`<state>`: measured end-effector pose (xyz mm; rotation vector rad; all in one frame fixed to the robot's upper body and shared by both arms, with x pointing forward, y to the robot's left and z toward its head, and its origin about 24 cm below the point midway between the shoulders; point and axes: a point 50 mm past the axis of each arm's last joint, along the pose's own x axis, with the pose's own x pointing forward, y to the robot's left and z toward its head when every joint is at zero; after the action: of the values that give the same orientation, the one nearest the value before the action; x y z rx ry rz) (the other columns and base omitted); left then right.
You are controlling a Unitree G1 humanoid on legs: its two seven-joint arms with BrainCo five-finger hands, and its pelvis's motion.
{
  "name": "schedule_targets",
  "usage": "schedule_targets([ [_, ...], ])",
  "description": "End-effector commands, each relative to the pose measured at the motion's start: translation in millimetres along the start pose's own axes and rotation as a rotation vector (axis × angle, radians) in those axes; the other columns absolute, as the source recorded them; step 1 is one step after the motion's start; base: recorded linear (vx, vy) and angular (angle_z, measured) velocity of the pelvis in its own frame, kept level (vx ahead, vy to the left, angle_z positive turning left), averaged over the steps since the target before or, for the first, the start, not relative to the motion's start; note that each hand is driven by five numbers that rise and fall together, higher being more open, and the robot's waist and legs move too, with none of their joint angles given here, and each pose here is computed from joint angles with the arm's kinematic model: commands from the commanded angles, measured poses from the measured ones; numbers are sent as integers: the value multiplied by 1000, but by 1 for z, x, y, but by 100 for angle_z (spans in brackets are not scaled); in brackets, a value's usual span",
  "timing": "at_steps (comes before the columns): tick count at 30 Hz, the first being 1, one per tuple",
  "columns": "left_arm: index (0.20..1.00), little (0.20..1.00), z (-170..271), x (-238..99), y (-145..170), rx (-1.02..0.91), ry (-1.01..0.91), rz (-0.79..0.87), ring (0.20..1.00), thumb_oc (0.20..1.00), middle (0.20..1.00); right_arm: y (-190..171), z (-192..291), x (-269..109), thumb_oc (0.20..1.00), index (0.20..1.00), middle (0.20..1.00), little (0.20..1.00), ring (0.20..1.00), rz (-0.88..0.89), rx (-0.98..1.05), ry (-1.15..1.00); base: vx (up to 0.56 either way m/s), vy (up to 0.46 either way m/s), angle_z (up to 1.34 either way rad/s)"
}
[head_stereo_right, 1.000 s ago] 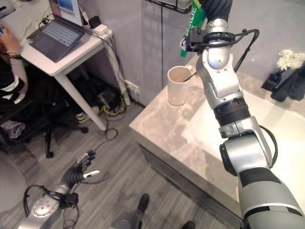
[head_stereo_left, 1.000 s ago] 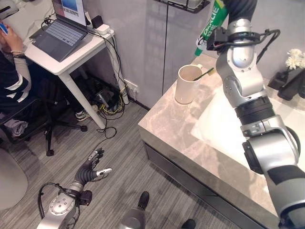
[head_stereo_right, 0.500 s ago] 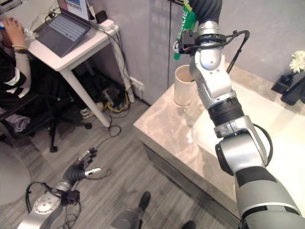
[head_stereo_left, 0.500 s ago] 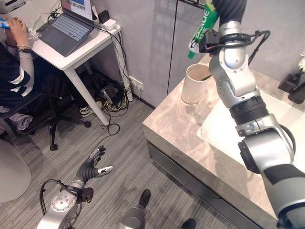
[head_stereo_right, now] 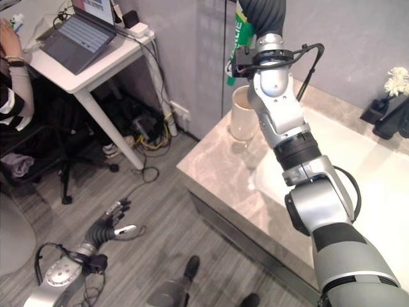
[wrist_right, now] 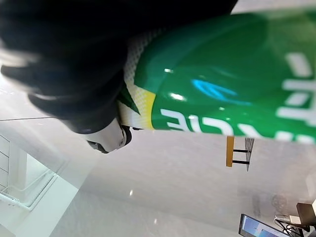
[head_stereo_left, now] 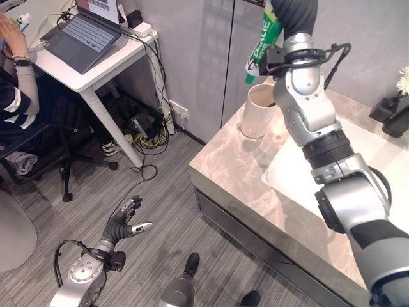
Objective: Put brush and paste in cup on sink, flatten towel.
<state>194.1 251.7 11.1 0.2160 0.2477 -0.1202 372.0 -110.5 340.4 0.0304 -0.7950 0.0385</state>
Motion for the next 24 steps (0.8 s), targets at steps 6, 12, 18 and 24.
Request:
schedule_targets([
  [6,1000,1000,7,-3,2,59,-30,-17,1000,1000,1000,12,30,11,200,200,200,200,200,61,10,-112,0,0,0],
  [12,1000,1000,7,-3,2,53,-30,-11,1000,1000,1000,13,27,10,200,200,200,200,200,66,-4,-107,0,0,0],
  [18,1000,1000,9,-3,2,58,-48,0,1000,1000,1000,5,19,11,200,200,200,200,200,31,-42,-77,-6,-2,0],
  [24,1000,1000,9,-3,1,53,-52,3,1000,1000,1000,2,16,9,200,200,200,200,200,20,-43,-72,-7,1,-3],
])
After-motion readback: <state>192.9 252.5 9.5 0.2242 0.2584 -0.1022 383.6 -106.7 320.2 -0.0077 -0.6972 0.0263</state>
